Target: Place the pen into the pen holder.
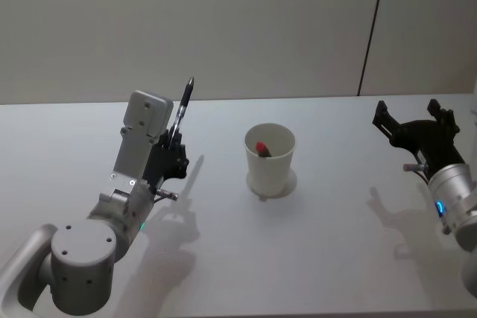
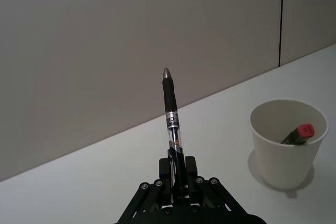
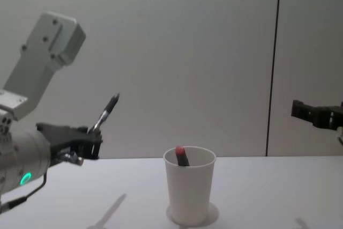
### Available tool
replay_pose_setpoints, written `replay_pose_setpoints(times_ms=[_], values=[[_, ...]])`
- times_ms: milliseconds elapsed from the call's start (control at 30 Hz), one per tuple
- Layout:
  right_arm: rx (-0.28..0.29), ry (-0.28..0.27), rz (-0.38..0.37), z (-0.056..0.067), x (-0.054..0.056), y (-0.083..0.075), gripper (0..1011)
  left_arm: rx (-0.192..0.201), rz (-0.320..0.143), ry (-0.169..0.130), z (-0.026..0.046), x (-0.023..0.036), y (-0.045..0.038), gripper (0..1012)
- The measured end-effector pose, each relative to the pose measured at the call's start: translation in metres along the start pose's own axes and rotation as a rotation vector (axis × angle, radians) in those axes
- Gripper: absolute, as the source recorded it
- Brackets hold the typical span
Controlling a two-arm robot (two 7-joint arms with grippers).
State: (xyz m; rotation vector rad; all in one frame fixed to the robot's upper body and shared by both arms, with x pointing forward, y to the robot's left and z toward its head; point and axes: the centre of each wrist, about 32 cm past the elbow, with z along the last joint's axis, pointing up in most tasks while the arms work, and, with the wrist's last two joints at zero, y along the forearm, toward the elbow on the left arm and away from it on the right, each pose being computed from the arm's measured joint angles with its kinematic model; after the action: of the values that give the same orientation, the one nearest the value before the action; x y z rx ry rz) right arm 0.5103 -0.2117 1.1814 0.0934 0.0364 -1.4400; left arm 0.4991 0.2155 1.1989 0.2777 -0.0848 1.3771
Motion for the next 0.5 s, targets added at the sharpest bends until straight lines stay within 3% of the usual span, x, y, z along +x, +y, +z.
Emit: replay_pose_setpoints(times_ms=[233,267,333,500], values=[[0.0,0.0,0.0,0.0,0.0,0.0,1002,-0.128,-0.05,-0.035,0.0036,0.0041,0.0006,181],[0.0,0.0,0.0,0.0,0.0,0.0,1002,-0.128,-0.05,-0.035,0.0036,0.0041,0.0006,181],[0.0,0.0,0.0,0.0,0.0,0.0,1001,-0.178,-0.079,-0.046,0.0041,0.006,-0.0002,181],[0.0,0.0,0.0,0.0,0.0,0.0,1001,-0.247,-0.126,-0.059,0.0035,0.0095,-0.0024,181]])
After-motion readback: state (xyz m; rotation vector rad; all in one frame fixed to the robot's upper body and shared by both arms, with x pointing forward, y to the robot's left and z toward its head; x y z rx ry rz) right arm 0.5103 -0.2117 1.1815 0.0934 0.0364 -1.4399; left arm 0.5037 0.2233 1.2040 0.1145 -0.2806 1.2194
